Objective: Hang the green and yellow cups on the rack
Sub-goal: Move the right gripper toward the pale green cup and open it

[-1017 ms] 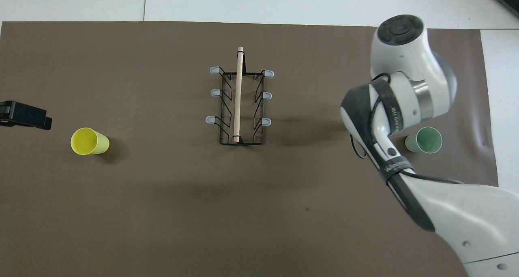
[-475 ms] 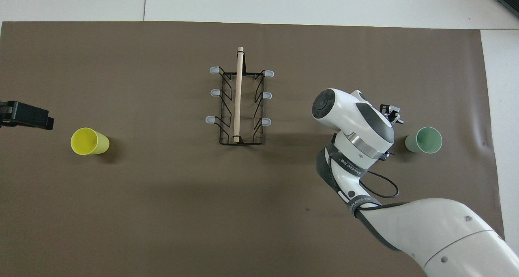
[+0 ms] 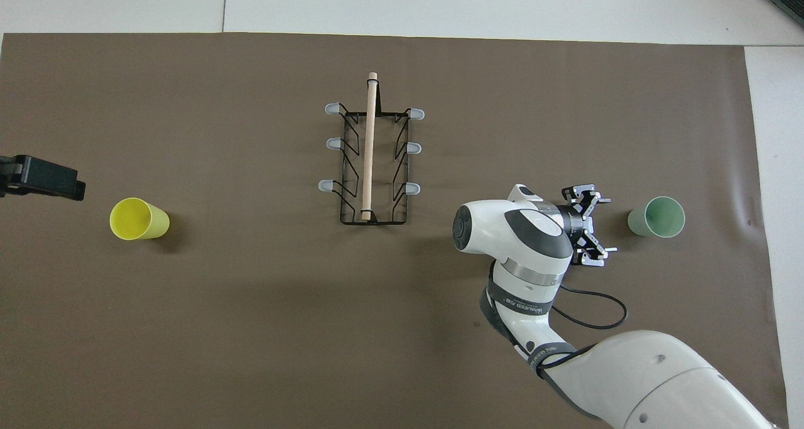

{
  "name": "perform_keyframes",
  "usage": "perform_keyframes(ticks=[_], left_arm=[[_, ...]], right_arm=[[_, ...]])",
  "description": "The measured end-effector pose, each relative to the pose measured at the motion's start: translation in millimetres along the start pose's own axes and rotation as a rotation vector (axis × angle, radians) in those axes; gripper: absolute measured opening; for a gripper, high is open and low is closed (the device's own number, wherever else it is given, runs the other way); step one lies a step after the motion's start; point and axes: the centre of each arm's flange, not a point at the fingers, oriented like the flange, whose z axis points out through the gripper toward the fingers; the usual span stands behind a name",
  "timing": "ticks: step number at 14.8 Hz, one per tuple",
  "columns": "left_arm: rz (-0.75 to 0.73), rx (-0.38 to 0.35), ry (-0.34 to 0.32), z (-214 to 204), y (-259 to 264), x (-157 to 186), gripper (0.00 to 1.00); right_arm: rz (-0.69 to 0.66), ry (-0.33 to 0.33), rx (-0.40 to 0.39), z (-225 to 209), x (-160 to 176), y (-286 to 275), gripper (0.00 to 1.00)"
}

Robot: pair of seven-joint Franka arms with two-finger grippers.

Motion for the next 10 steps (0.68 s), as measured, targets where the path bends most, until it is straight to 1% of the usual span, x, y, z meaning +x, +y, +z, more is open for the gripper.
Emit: perform_keyframes(ticks=[3,5,7,10], left_arm=[[-0.002,0.002,0.000,7.1,-1.7,17.5,1.00],[-0.007,0.005,0.002,12.9,-4.8,34.6,1.00],[-0.026,0.011,-0.002,23.8,-15.5,54.2,1.00],[-0.050,0.025,-0.003,48.3,-29.7,89.3,1.00]], right_arm=[[-0.012,-0.044,-0.034,10.3,-6.7,0.3,1.00],[-0.019,-0.063,-0.042,20.3,-11.3,-0.2,1.00],[-0.028,-0.071,-0.042,27.7,-11.3,-2.8,1.00],[-0.034,-0.057,-0.049,32.3,-9.4,-3.9,1.00]])
